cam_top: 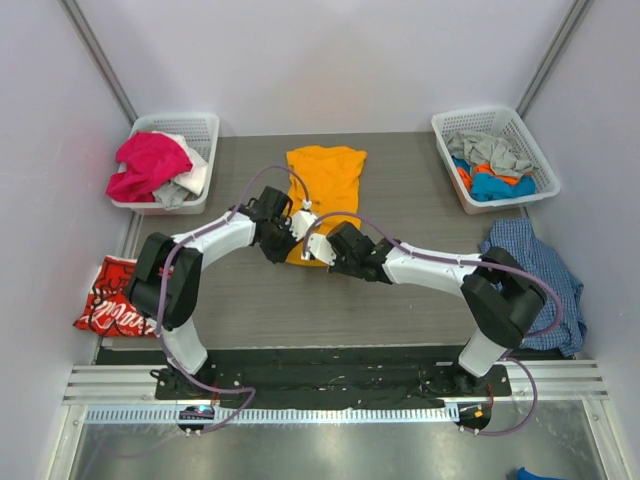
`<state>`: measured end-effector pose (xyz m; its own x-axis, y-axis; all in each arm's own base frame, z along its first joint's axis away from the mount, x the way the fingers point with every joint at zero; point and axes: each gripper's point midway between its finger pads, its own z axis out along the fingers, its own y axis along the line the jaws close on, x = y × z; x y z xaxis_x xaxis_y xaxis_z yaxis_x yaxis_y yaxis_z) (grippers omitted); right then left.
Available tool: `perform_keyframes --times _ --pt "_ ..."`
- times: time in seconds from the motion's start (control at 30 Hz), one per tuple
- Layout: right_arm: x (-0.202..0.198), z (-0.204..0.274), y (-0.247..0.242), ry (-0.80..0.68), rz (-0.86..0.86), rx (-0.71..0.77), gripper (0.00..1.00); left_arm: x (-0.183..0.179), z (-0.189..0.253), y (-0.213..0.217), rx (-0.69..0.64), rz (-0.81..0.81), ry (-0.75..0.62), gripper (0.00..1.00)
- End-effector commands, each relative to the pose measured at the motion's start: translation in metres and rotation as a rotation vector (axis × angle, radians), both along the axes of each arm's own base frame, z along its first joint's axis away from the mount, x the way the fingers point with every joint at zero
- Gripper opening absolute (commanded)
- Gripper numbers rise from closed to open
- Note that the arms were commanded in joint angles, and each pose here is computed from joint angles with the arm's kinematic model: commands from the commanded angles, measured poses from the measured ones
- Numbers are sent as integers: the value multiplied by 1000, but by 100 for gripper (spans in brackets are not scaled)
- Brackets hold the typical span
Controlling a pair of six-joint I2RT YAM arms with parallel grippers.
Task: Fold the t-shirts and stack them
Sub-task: Grab one side of the 2/3 rectangular tshirt with both arms
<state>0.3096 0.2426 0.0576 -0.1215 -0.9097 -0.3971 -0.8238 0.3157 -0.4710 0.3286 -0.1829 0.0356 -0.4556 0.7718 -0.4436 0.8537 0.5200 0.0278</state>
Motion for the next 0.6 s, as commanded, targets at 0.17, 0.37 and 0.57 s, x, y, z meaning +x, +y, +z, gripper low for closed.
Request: perform_keyframes --times 0.17,0.37,0.57 --pt "-68 1 -4 91 91 -36 1 -60 7 10 88 -27 24 0" --pt "-110 9 9 131 194 -2 1 -104 8 20 103 -61 48 0" --pt "-114 23 12 79 209 10 1 -118 24 20 43 -38 31 0"
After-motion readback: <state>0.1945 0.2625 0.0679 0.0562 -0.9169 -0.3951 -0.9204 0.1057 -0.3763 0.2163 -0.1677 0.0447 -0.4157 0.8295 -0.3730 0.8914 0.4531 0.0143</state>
